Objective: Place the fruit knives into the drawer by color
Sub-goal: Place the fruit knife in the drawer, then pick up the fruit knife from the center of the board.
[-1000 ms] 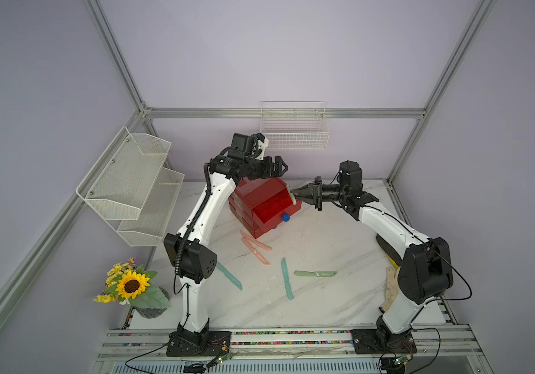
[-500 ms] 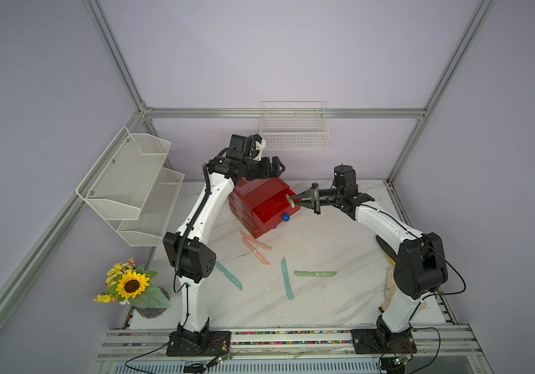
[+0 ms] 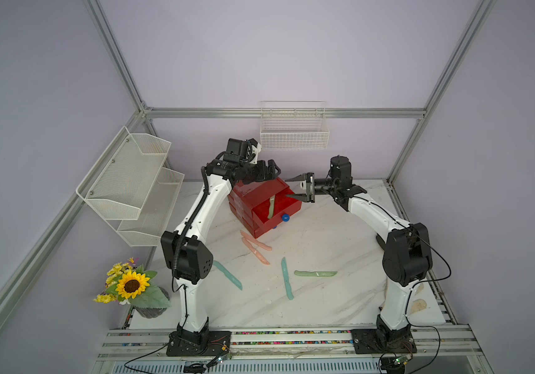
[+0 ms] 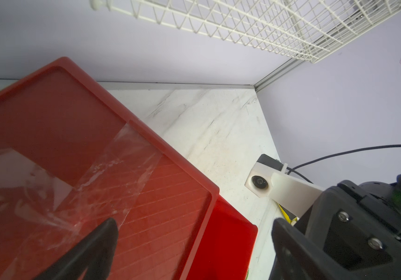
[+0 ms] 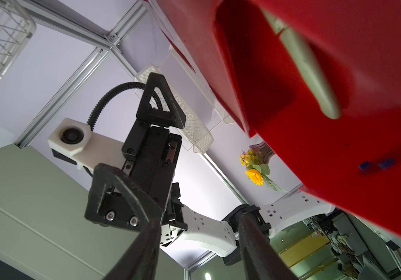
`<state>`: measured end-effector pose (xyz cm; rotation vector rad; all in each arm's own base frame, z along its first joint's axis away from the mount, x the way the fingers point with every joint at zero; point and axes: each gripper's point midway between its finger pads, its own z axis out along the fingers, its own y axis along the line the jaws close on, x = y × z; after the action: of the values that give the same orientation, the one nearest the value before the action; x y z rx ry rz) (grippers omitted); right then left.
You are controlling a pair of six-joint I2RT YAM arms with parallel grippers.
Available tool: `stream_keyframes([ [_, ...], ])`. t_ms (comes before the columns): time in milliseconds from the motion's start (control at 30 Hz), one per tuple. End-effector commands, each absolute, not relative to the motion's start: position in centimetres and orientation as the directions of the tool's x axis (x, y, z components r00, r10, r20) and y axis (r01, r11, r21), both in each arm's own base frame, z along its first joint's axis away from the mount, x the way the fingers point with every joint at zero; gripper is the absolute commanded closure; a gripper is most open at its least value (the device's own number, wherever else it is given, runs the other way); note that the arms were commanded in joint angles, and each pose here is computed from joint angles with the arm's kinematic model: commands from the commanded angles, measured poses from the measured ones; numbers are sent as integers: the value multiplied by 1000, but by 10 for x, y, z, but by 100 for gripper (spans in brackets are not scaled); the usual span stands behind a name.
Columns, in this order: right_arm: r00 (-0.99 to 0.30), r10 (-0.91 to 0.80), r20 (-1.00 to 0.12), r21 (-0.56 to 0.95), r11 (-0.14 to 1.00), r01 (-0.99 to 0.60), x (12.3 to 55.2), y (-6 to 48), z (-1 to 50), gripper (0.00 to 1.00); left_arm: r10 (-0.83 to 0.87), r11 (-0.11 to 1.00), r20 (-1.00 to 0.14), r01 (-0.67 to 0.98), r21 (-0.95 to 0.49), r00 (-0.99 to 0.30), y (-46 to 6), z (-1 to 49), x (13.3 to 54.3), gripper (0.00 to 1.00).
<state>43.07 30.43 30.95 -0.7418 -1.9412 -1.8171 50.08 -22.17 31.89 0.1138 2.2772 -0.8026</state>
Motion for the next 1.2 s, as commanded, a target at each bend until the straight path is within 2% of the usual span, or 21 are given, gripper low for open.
stream_keyframes([
  [0, -821, 86, 564, 824, 3, 567, 432, 309, 326, 44, -174, 781, -698, 335, -528, -694, -218, 354, 495, 0],
  [133, -866, 78, 494, 868, 12, 497, 431, 306, 334, 44, -177, 780, -695, 332, -531, -696, -216, 352, 496, 0],
  [200, -901, 81, 427, 899, 73, 432, 431, 301, 335, 44, -176, 779, -696, 333, -531, -696, -216, 354, 494, 0],
  [267, -953, 90, 291, 940, 157, 302, 429, 292, 330, 44, -172, 780, -693, 332, -530, -700, -215, 352, 492, 0],
  [300, -961, 101, 256, 940, 205, 272, 426, 287, 323, 44, -171, 781, -693, 332, -529, -701, -214, 351, 491, 0],
  [367, -983, 130, 131, 911, 375, 171, 419, 271, 297, 42, -164, 785, -687, 329, -526, -708, -213, 347, 486, 0],
  [467, -995, 95, -19, 758, 651, 48, 403, 242, 252, 39, -159, 789, -678, 321, -524, -717, -210, 343, 477, 0],
  [567, -992, 87, -91, 595, 803, 16, 387, 214, 218, 32, -153, 793, -673, 317, -521, -724, -208, 341, 467, 0],
  [600, -992, 103, -70, 564, 825, 46, 378, 206, 204, 31, -150, 794, -671, 316, -520, -726, -208, 340, 463, 0],
  [733, -978, 209, 20, 518, 834, 189, 335, 186, 164, 24, -125, 804, -679, 327, -496, -724, -207, 344, 444, 0],
  [1000, -879, 428, 212, 554, 688, 469, 250, 178, 120, 8, -73, 832, -696, 341, -438, -714, -205, 362, 405, 0],
  [1100, -802, 519, 297, 555, 589, 587, 230, 177, 111, 8, -52, 825, -698, 363, -433, -715, -214, 364, 393, 0],
  [1167, -734, 585, 345, 568, 493, 660, 223, 179, 110, 12, -32, 819, -703, 385, -426, -711, -221, 366, 385, 0],
])
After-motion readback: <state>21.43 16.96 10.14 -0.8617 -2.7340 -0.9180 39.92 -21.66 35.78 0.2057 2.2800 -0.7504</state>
